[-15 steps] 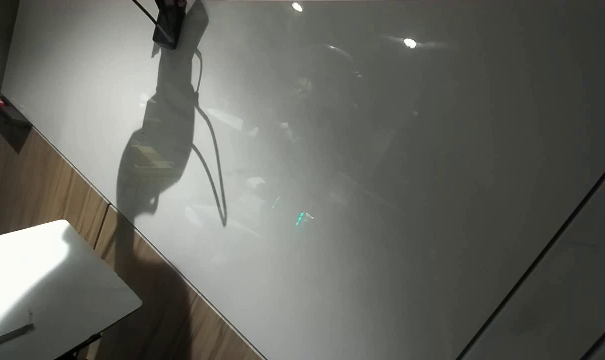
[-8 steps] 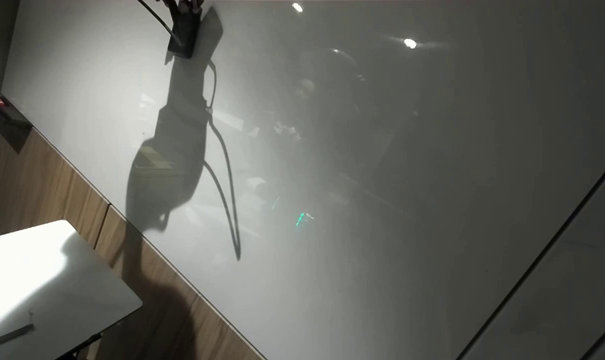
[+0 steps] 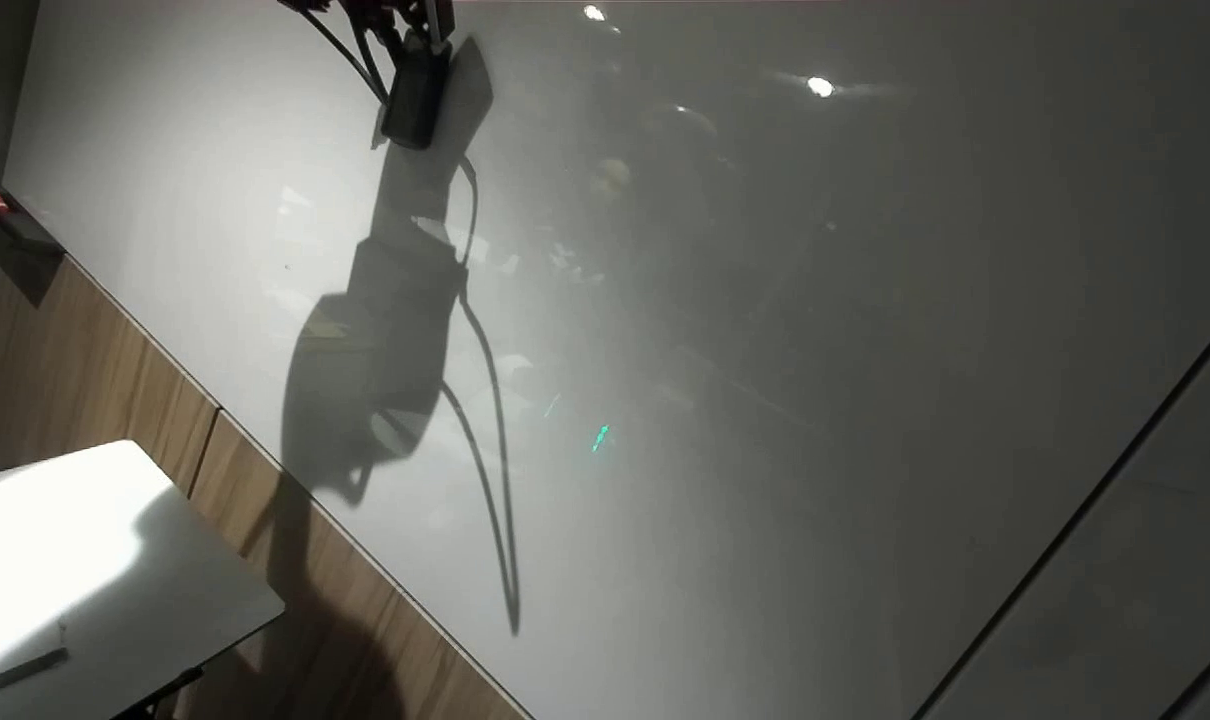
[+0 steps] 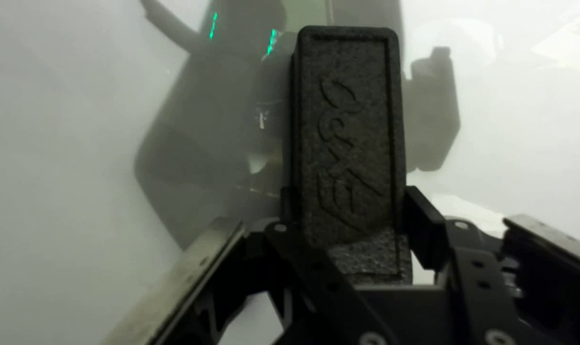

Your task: Use the duster to erase the writings on the whiteboard

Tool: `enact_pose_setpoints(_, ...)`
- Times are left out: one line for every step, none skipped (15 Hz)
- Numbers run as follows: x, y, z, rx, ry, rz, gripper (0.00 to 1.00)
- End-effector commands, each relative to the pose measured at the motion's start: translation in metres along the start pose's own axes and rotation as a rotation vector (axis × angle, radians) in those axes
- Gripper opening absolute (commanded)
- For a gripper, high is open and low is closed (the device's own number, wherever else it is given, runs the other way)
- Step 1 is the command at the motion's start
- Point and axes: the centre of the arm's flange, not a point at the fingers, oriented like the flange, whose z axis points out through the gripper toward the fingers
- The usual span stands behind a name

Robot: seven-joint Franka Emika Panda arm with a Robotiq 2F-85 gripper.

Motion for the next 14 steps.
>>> enact_pose_setpoints(-0.041, 0.046, 0.060, -0.021, -0.109, -0.002, 0.30)
enact_pose_setpoints(-0.063, 0.044, 0.061, -0.019, -0.150, -0.001, 0.30)
enact_pose_setpoints(-0.090, 0.044, 0.063, -0.011, -0.216, 0.003, 0.30)
enact_pose_setpoints(-0.114, 0.045, 0.069, -0.013, -0.268, 0.007, 0.30)
enact_pose_setpoints(-0.139, 0.047, 0.074, -0.007, -0.328, 0.012, 0.30)
enact_pose_setpoints(-0.160, 0.046, 0.077, 0.000, -0.375, 0.012, 0.30)
enact_pose_setpoints(-0.181, 0.040, 0.078, 0.005, -0.428, 0.010, 0.30)
enact_pose_setpoints(-0.197, 0.035, 0.076, 0.015, -0.477, 0.010, 0.30)
enact_pose_setpoints(-0.212, 0.028, 0.073, 0.023, -0.510, 0.006, 0.30)
enact_pose_setpoints(-0.227, 0.022, 0.073, 0.034, -0.537, 0.001, 0.30)
enact_pose_setpoints(-0.244, 0.018, 0.076, 0.046, -0.564, -0.002, 0.30)
enact_pose_setpoints(-0.261, 0.014, 0.076, 0.060, -0.584, -0.008, 0.30)
enact_pose_setpoints(-0.279, 0.009, 0.074, 0.068, -0.596, -0.017, 0.30)
enact_pose_setpoints(-0.297, 0.004, 0.075, 0.078, -0.606, -0.030, 0.30)
